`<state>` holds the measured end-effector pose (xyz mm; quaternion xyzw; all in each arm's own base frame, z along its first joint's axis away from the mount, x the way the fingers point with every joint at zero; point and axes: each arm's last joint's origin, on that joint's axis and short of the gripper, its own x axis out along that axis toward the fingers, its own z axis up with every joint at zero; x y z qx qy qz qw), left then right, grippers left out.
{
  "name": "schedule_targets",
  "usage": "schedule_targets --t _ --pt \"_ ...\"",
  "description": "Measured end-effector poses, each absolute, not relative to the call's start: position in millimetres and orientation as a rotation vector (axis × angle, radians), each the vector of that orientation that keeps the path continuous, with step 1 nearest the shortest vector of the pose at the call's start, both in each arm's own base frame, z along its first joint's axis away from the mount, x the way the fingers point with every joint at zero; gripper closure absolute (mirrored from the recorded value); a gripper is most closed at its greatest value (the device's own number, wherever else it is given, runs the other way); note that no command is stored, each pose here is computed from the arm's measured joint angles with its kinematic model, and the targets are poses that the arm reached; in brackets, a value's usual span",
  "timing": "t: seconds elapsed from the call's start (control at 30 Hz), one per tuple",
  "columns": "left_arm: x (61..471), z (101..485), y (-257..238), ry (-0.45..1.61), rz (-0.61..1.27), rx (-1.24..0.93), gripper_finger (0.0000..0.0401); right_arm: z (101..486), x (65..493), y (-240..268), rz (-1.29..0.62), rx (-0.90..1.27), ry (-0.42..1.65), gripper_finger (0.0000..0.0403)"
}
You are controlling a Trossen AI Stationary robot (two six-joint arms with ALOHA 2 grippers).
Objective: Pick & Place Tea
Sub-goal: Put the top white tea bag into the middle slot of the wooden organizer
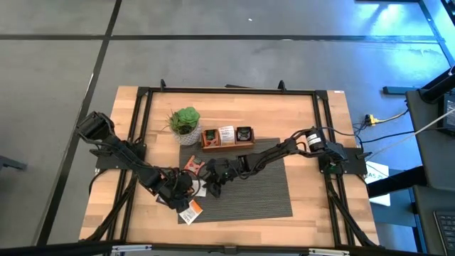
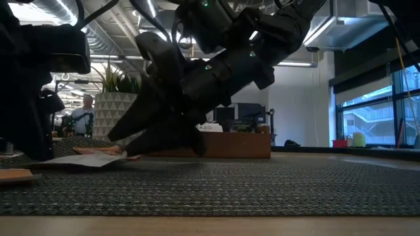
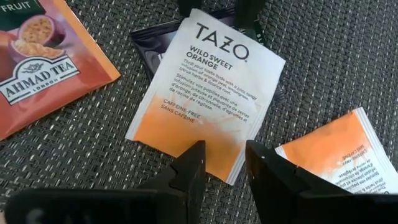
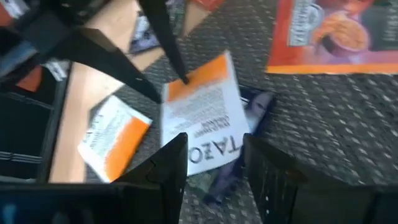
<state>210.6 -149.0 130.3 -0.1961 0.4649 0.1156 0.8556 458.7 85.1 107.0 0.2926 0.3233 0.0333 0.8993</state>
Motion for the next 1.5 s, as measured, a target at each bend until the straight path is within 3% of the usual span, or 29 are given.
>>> schedule_targets --t 0.27,0.6,0.8,1.03,1.5 --pt "214.6 124.9 -151.9 0.962 0.244 -0.414 0.0290 105.9 458.0 85.0 0.062 0.611 0.682 0.0252" --pt "217.0 121.9 -153.6 0.954 0.240 -0.424 0.0292 101.4 454.2 85.0 0.063 0.626 0.752 0.0323" --pt "216.8 121.5 -153.7 0.962 0.238 -0.434 0.0291 101.3 453.6 84.7 0.082 0.605 0.764 0.0333" --pt "216.8 121.2 -153.8 0.966 0.236 -0.435 0.0292 103.9 454.6 85.1 0.212 0.629 0.776 0.0307" --pt "216.6 120.9 -153.9 0.968 0.234 -0.437 0.0291 103.0 453.4 83.6 0.189 0.681 0.811 0.0213"
